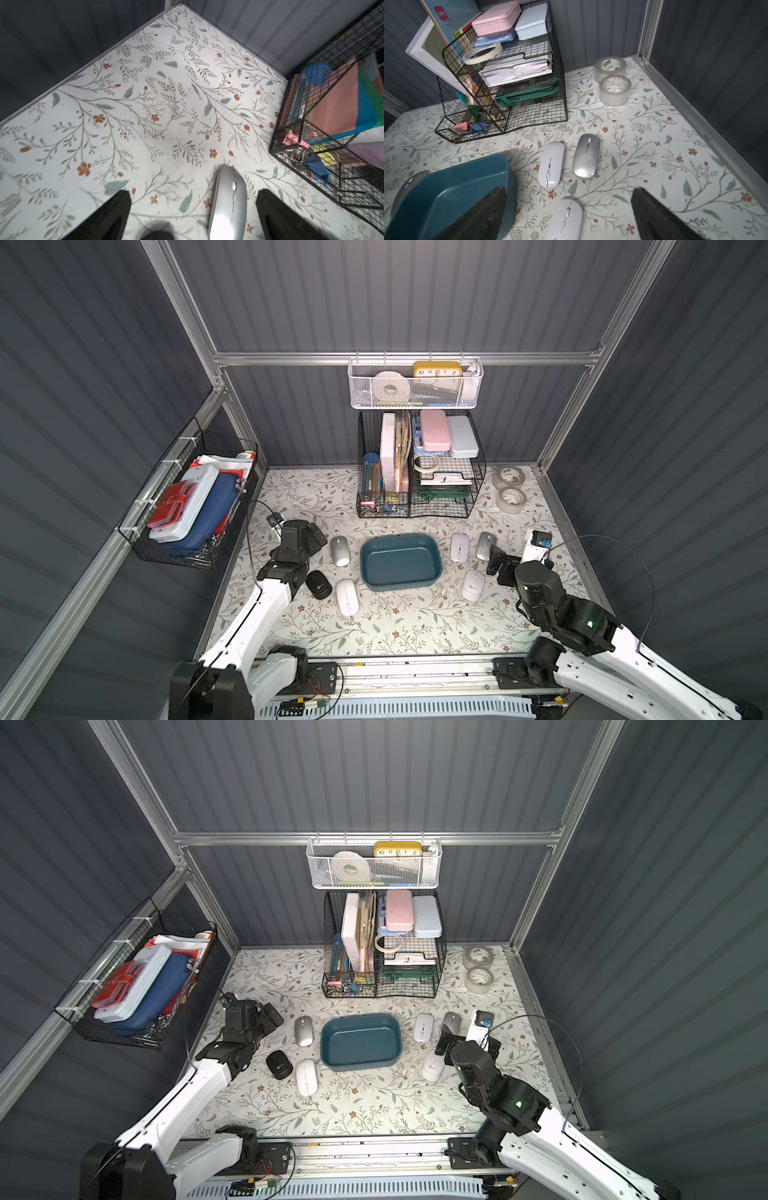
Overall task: Take out the mouse from the storage box
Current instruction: Reset both arms
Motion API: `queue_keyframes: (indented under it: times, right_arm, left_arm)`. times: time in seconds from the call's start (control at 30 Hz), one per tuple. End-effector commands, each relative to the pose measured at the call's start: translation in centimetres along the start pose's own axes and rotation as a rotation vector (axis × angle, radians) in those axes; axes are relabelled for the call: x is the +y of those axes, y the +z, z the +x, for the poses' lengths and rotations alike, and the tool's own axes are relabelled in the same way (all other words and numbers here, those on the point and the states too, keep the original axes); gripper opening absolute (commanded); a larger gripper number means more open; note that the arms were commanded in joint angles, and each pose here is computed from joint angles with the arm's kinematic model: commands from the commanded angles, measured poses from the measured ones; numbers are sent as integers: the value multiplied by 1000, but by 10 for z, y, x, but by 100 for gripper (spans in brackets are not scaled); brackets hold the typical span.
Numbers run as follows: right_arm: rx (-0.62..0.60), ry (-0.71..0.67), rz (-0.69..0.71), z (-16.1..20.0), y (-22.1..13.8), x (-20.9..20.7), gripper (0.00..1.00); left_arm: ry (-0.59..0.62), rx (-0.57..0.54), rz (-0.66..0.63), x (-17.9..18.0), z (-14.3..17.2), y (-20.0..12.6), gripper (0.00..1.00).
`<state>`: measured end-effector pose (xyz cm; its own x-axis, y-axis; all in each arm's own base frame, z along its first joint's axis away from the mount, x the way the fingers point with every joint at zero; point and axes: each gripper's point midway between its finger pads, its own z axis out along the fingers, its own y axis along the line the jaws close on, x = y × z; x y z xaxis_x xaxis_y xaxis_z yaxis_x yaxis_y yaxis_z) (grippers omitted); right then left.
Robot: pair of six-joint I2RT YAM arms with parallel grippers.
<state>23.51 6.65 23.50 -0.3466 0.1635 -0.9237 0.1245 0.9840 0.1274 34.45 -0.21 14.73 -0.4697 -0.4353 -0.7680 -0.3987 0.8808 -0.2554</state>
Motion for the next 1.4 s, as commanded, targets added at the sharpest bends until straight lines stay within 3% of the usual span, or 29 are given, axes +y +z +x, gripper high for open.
queue_keyframes:
  times: [0.0, 0.13, 0.3, 0.47, 0.6, 0.67, 1.0, 1.2, 1.37]
  right_arm:
    - [-116, -126, 84, -41, 0, 1, 99]
    - [-180, -211, 180, -64, 11, -2, 99]
    - [-157, -130, 256, -69, 40, -31, 99]
    - [-155, -155, 396, -61, 64, -64, 99]
    - [-109, -134, 477, -42, 85, -86, 99]
    - [-104, -143, 495, -32, 93, -91, 99]
    - [-181, -142, 503, 7, 125, -108, 99]
    - [-239, -188, 441, 14, 146, -101, 99]
    - [-177, -214, 382, 15, 162, -96, 99]
  left_arm:
    - [104, -146, 72, -22, -31, 12, 99]
    - [315, -245, 125, -34, -33, 22, 99]
    - [424, -248, 57, -21, -19, 37, 99]
    - [501, -295, 16, -12, -11, 49, 99]
    - [499, -283, 52, -16, 0, 59, 99]
    - [492, -344, 129, -26, 1, 55, 99]
    - [532, -366, 204, -25, 37, 75, 99]
    - [477, -239, 163, -15, 34, 96, 99]
    - [440, -212, 140, -5, 31, 102, 99]
